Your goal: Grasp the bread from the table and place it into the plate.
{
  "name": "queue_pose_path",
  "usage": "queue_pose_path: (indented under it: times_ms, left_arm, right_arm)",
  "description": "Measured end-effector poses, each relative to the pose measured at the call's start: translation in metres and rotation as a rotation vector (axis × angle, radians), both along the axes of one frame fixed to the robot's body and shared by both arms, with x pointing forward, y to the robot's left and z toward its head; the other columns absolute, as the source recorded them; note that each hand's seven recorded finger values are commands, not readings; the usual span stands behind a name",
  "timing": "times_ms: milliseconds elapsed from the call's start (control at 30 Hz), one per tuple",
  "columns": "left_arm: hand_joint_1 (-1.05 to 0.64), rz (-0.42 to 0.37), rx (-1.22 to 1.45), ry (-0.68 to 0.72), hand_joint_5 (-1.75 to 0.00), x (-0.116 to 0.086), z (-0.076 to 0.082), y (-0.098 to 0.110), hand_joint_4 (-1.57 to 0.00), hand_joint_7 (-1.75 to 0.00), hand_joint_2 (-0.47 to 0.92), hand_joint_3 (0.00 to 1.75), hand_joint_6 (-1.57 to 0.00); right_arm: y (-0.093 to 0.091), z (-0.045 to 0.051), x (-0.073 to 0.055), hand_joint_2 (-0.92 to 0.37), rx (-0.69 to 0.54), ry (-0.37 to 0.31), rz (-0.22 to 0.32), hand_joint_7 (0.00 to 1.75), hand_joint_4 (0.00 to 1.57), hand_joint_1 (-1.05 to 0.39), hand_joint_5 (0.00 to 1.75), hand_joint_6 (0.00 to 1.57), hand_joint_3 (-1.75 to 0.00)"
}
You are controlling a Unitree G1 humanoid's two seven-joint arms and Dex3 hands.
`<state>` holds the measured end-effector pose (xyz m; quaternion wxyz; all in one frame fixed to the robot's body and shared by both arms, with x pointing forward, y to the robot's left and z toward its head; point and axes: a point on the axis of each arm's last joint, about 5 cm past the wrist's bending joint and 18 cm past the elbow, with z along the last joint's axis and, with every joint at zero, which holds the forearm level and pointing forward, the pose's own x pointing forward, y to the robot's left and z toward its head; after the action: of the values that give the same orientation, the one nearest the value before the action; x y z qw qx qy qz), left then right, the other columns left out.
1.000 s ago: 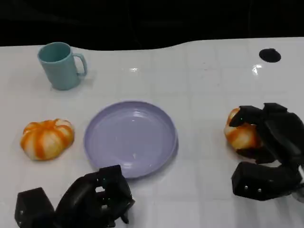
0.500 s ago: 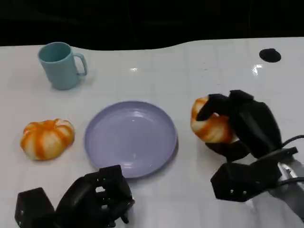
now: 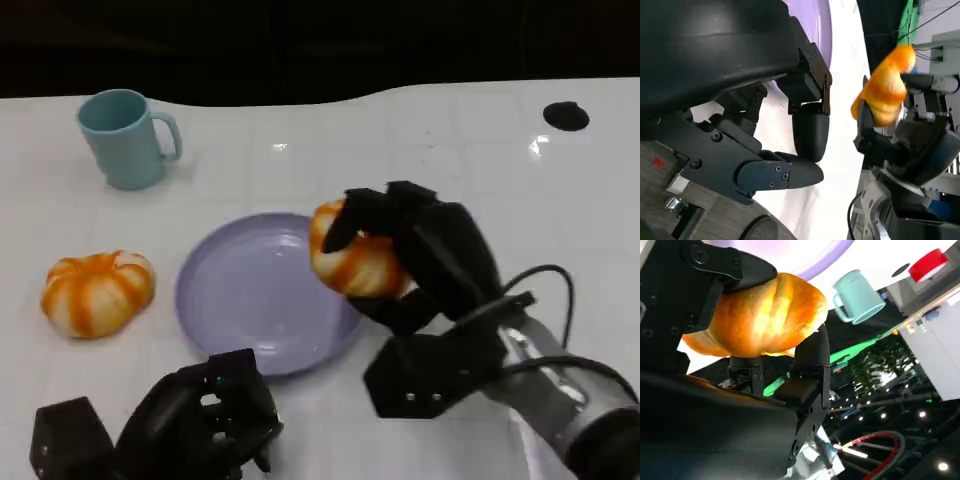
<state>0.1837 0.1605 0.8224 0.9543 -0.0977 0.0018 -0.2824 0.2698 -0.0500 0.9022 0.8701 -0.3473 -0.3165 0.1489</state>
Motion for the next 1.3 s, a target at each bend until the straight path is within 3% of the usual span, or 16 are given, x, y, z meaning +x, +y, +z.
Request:
queue_pose_path:
  times_ms: [367,400,500,567,633,667,733,800,867,1133,1300]
  left_arm:
    - [-0.51,0.0,0.005,0.005,-1.75,-0.001,0.001,0.002,-0.8,-1.42,0.66,0.63,-0.76]
    - [-0.51,0.0,0.004,0.006,-1.75,-0.001,0.001,0.002,-0.8,-1.42,0.66,0.63,-0.76]
    - [-0.51,0.001,0.001,0.006,-1.75,-0.001,0.001,0.002,-0.8,-1.42,0.66,0.63,-0.76]
    - [-0.51,0.001,-0.001,0.006,-1.75,-0.001,0.001,0.002,-0.8,-1.42,0.66,0.64,-0.76]
    - [-0.52,-0.001,-0.002,0.006,-1.75,-0.001,0.001,0.002,-0.8,-1.42,0.66,0.64,-0.76]
    - [-0.52,-0.002,-0.002,0.006,-1.75,-0.001,0.001,0.002,-0.8,-1.42,0.66,0.64,-0.76]
    - [-0.52,-0.002,-0.002,0.005,-1.75,-0.001,0.001,0.002,-0.8,-1.42,0.66,0.65,-0.75]
    - [-0.52,-0.003,-0.001,0.005,-1.75,-0.001,0.001,0.002,-0.8,-1.42,0.65,0.66,-0.76]
    - [-0.52,-0.003,-0.002,0.005,-1.75,-0.001,0.001,0.002,-0.81,-1.42,0.65,0.66,-0.76]
    - [-0.54,-0.005,-0.003,0.008,-1.75,-0.001,0.001,0.002,-0.8,-1.43,0.65,0.66,-0.76]
    - [-0.53,-0.007,-0.003,0.008,-1.75,-0.001,0.001,0.001,-0.79,-1.43,0.64,0.67,-0.75]
  right_arm:
    - [0.042,-0.0097,-0.005,-0.24,-0.026,0.074,0.042,1.71,0.97,-0.05,1.75,0.74,-1.49]
    - [0.044,-0.0101,-0.005,-0.26,-0.024,0.08,0.045,1.42,0.9,-0.06,1.67,0.75,-1.39]
    - [0.048,-0.0095,-0.004,-0.39,-0.024,0.087,0.05,0.84,0.74,-0.13,1.34,0.74,-1.06]
    - [0.049,-0.0073,-0.003,-0.46,-0.029,0.08,0.054,0.6,0.62,-0.18,1.12,0.67,-0.92]
    - [0.05,-0.0061,-0.002,-0.55,-0.053,0.082,0.068,0.34,0.39,-0.27,0.79,0.52,-0.78]
    - [0.05,-0.0063,-0.002,-0.6,-0.075,0.09,0.083,0.26,0.3,-0.31,0.71,0.47,-0.69]
    - [0.047,-0.0071,-0.002,-0.78,-0.117,0.111,0.106,0.12,0.14,-0.39,0.67,0.4,-0.35]
    - [0.046,-0.0066,-0.001,-0.88,-0.149,0.127,0.119,0.05,0.03,-0.48,0.66,0.35,-0.16]
    - [0.045,-0.0056,0.0,-0.91,-0.169,0.138,0.128,0.03,0.01,-0.54,0.61,0.33,-0.1]
    - [0.033,0.0015,-0.001,-0.92,-0.181,0.153,0.157,0.01,0.0,-0.57,0.52,0.3,-0.08]
    - [0.021,0.003,-0.004,-0.92,-0.162,0.172,0.164,0.01,0.0,-0.58,0.56,0.31,-0.1]
